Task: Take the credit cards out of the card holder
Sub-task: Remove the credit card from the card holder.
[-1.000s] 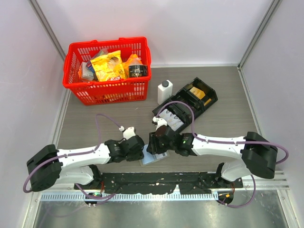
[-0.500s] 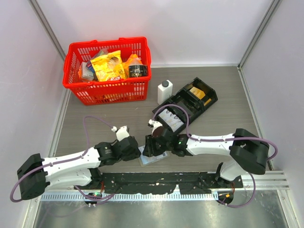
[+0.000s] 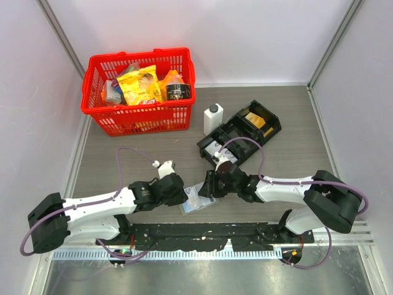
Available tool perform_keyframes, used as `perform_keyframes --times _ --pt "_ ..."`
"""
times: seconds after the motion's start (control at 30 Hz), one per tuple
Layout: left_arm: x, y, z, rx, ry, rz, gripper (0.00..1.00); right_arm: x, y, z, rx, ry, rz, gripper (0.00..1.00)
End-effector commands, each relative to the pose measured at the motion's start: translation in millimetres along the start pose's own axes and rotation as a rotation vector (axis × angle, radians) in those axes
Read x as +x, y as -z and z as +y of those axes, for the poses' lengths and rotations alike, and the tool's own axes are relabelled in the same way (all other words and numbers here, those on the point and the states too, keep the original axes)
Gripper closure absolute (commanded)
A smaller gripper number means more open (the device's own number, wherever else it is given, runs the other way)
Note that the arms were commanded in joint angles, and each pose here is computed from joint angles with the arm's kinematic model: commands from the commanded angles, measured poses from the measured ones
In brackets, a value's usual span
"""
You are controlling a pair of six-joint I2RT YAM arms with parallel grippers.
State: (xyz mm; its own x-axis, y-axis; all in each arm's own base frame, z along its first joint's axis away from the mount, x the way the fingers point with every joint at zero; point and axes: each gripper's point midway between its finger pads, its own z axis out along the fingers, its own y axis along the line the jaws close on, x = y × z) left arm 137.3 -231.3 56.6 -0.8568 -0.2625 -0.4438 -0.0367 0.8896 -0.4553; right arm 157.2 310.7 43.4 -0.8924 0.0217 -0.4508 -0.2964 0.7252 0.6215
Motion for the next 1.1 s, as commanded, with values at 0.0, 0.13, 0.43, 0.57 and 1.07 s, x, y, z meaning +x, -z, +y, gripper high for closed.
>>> perform_keyframes --times 0.0,0.13,0.43,0.57,1.07 --pt "-2 -9 -30 0.082 -0.016 0.009 0.74 -15 3 23 -0.134 -0.024 -0.047 0.58" --pt "12 -21 -15 0.035 -0.007 0.045 0.81 -12 0 18 -0.153 -0.047 -0.037 0.59" --pt "17 -21 10 -0.031 0.024 0.038 0.84 -3 -11 13 -0.166 -0.062 0.012 0.60" --pt "22 -22 18 -0.049 0.035 0.047 0.84 -1 -14 11 -0.175 -0.074 0.024 0.61" --pt "26 -24 24 -0.051 0.057 0.054 0.84 7 -26 11 -0.200 -0.085 0.080 0.68"
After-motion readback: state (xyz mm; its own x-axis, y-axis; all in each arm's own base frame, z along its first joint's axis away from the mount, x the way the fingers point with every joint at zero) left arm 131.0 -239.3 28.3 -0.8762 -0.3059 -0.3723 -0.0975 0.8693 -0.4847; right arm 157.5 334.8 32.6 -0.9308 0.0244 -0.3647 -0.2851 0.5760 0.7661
